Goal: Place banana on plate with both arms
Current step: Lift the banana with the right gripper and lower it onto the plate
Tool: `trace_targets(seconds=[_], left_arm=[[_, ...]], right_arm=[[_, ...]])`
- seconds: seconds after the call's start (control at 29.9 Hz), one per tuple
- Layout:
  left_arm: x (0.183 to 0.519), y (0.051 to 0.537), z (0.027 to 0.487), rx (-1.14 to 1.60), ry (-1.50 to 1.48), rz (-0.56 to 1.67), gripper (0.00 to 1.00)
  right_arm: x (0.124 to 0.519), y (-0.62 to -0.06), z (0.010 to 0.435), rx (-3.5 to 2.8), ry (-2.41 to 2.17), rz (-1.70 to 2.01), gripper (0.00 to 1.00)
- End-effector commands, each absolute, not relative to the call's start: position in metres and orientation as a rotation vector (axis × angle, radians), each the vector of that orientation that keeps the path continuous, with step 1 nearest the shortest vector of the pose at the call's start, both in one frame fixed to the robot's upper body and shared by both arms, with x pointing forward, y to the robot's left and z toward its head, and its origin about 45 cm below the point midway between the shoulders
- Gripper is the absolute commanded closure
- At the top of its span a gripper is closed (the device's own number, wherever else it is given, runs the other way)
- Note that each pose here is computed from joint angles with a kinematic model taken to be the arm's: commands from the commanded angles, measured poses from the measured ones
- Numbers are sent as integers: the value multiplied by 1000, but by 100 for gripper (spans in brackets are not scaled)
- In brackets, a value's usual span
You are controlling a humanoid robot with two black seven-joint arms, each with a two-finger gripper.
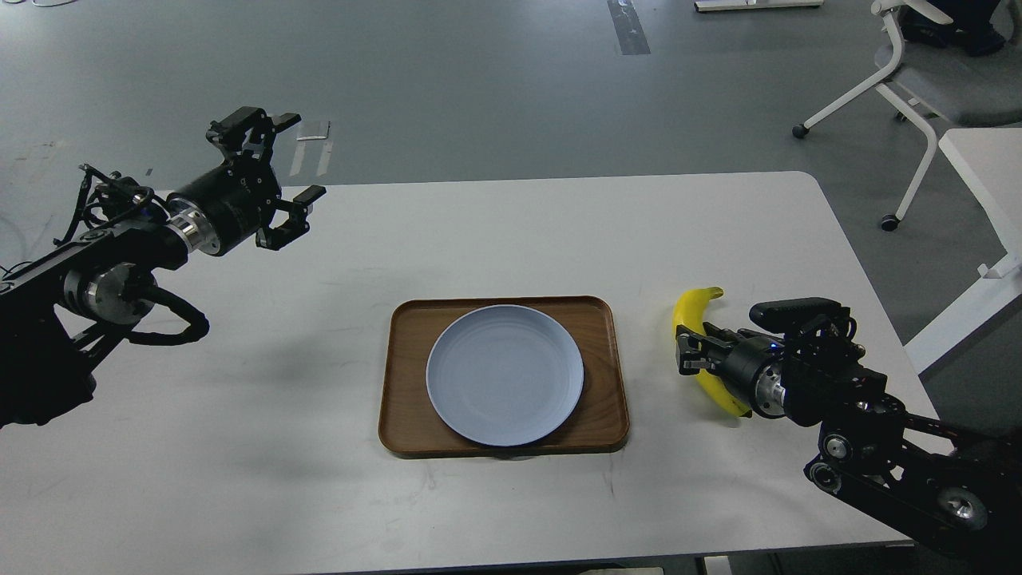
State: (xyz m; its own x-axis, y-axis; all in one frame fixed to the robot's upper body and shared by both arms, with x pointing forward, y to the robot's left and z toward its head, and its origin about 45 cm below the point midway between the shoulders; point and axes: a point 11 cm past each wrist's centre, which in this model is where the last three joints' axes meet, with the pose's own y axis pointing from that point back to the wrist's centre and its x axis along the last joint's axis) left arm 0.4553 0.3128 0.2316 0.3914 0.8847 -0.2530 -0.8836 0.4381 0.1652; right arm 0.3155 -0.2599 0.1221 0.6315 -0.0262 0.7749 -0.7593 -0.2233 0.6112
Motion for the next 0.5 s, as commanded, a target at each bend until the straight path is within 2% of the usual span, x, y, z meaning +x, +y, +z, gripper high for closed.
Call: trace_targets(seconds=[0.0, 0.2, 0.33, 0.47], left_arm=[[455, 317, 233, 6, 320, 1127, 2], [455, 319, 234, 3, 315, 1131, 2], [455, 317, 234, 2, 315, 1129, 2], [455, 319, 234, 3, 313, 1133, 2]], right_arm=[[330, -222, 152, 1761, -704, 872, 100], [336, -128, 206, 1955, -665, 1056, 100], [319, -75, 194, 2042, -513, 1066, 100], [299, -66, 171, 2022, -371, 1080, 100]])
